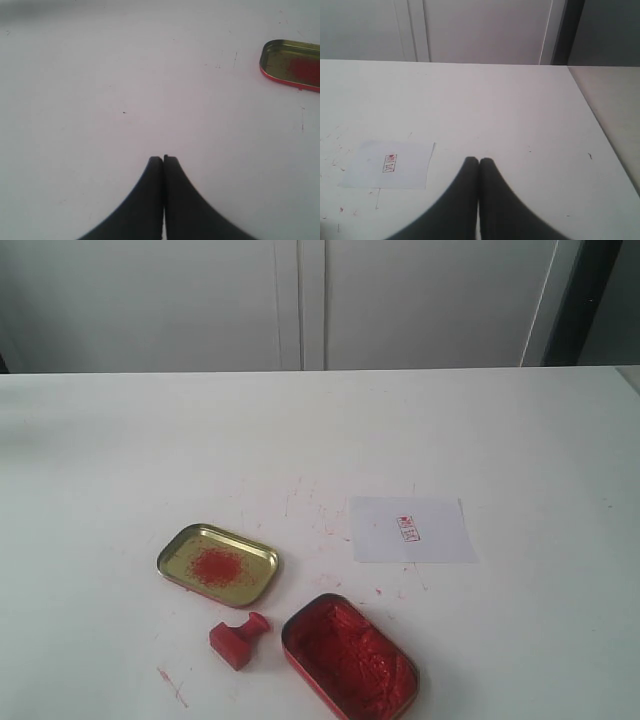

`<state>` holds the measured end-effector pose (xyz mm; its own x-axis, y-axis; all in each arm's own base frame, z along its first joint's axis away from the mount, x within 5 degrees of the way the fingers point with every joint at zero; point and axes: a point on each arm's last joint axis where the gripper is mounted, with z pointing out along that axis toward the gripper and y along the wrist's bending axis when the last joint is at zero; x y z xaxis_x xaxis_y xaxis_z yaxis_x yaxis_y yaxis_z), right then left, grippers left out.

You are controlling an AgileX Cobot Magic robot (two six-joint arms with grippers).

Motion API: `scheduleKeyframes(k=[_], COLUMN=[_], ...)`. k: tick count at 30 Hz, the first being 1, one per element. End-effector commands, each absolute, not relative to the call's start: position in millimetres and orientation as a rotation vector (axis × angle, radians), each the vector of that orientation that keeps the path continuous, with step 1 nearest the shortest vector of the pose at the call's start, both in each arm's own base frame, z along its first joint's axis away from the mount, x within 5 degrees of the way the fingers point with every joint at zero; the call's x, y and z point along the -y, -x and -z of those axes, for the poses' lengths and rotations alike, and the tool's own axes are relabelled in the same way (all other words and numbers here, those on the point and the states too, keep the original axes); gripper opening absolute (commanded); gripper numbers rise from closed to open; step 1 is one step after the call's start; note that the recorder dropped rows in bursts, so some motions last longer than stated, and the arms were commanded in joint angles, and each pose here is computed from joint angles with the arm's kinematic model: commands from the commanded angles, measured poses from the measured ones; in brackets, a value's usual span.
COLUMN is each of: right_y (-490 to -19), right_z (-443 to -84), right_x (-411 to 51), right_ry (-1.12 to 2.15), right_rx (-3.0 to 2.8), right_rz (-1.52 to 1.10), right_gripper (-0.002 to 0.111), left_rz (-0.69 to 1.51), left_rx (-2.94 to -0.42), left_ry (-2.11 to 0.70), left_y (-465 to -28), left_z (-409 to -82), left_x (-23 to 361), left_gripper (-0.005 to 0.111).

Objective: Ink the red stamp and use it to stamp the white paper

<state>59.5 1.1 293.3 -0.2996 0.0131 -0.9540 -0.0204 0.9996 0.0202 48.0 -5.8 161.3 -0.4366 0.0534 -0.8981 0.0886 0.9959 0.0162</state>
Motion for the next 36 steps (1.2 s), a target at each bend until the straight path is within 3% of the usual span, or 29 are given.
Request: scheduleKeyframes(k=[1,10,36], right_y=[-46.9,-40.2,-53.2], right_z=[-276.1,-235.1,-181.2], right_x=[0.0,0.1,-0.9], right_ry=[-0.001,0.011,0.081], right_rx=[-1.839,-1.789,-1.837], right_rz=[-0.027,-0.021,0.025], right_gripper=[0.000,0.000,0.000], left_rz=[0.046,0.046,0.046], left_rx=[-2.032,-2.032,-2.032], left_ry=[-0.092,-0.092,-0.092], left_y=[-47.7,-47.7,-47.7], left_z=[-157.9,-157.9,-157.9], left_x=[5.9,5.9,5.9], left_gripper=[0.000,0.000,0.000])
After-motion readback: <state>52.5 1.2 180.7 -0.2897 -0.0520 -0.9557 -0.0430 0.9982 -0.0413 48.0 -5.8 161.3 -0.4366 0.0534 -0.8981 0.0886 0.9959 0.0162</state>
